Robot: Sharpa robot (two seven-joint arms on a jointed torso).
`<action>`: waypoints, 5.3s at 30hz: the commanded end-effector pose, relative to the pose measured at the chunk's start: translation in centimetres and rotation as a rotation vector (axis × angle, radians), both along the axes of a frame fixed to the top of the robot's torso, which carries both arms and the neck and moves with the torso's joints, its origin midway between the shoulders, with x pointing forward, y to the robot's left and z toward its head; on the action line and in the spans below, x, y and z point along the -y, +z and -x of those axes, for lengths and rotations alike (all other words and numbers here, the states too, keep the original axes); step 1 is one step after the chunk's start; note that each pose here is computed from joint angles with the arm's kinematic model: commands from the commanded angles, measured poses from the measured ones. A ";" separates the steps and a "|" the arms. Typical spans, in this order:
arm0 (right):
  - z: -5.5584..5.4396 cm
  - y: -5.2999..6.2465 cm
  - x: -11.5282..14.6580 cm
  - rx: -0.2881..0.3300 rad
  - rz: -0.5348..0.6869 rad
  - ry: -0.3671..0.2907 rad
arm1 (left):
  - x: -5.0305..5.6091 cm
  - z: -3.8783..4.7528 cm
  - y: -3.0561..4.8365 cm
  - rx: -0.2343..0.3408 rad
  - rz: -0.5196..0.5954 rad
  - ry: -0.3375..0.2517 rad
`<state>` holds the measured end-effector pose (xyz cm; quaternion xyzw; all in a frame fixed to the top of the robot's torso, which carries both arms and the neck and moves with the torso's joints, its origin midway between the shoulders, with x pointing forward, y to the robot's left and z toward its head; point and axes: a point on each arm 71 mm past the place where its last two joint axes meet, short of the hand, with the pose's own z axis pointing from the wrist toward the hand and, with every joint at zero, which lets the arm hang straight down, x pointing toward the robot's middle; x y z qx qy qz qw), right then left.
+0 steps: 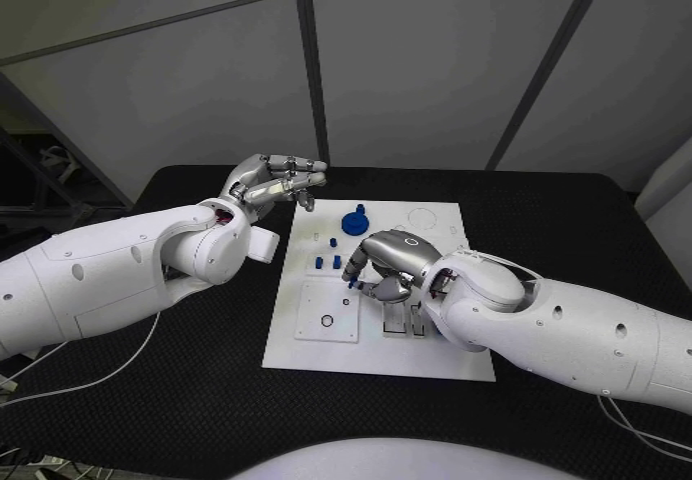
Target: Assemble the parts on the task board
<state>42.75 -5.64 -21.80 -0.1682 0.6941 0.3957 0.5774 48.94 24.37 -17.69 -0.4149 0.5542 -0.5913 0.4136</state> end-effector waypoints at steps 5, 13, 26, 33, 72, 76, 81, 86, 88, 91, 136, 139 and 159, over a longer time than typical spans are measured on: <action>0.1 -0.5 -0.6 -0.028 0.024 0.023 | 0.2 -0.03 0.16 0.007 0.011 -0.006; 0.2 -1.0 -0.9 -0.044 0.047 0.034 | 0.3 -0.03 0.15 0.006 0.011 -0.007; 0.4 -1.7 -1.1 -0.059 0.074 0.044 | 0.3 -0.03 0.15 0.005 0.011 -0.009; 0.4 -1.9 -1.2 -0.062 0.088 0.047 | 0.3 -0.04 0.15 0.004 0.011 -0.008; 0.8 -1.3 -0.9 0.002 0.016 0.032 | 0.0 -0.16 0.07 0.000 0.007 -0.003; 1.1 -0.7 -0.1 0.019 -0.026 0.022 | -0.1 -0.19 0.05 -0.001 0.006 -0.001; 1.5 0.0 1.7 0.021 -0.052 -0.005 | -0.2 -0.24 0.02 -0.001 0.005 0.001; -0.2 1.8 4.4 0.010 -0.033 -0.085 | -0.3 -0.27 -0.01 -0.001 0.004 0.003; -1.3 2.5 5.8 0.012 -0.013 -0.126 | -0.3 -0.28 -0.02 -0.002 0.004 0.003; -2.7 3.1 8.0 0.007 0.044 -0.179 | -0.3 -0.29 -0.03 -0.002 0.004 0.002; -4.5 2.2 8.6 -0.066 0.262 -0.159 | -0.3 -0.43 -0.13 -0.006 0.003 0.001; -4.5 2.1 8.5 -0.068 0.271 -0.159 | -0.3 -0.42 -0.13 -0.007 0.003 0.000; -4.7 1.8 8.4 -0.039 0.279 -0.171 | -0.4 -0.41 -0.13 -0.008 0.001 0.005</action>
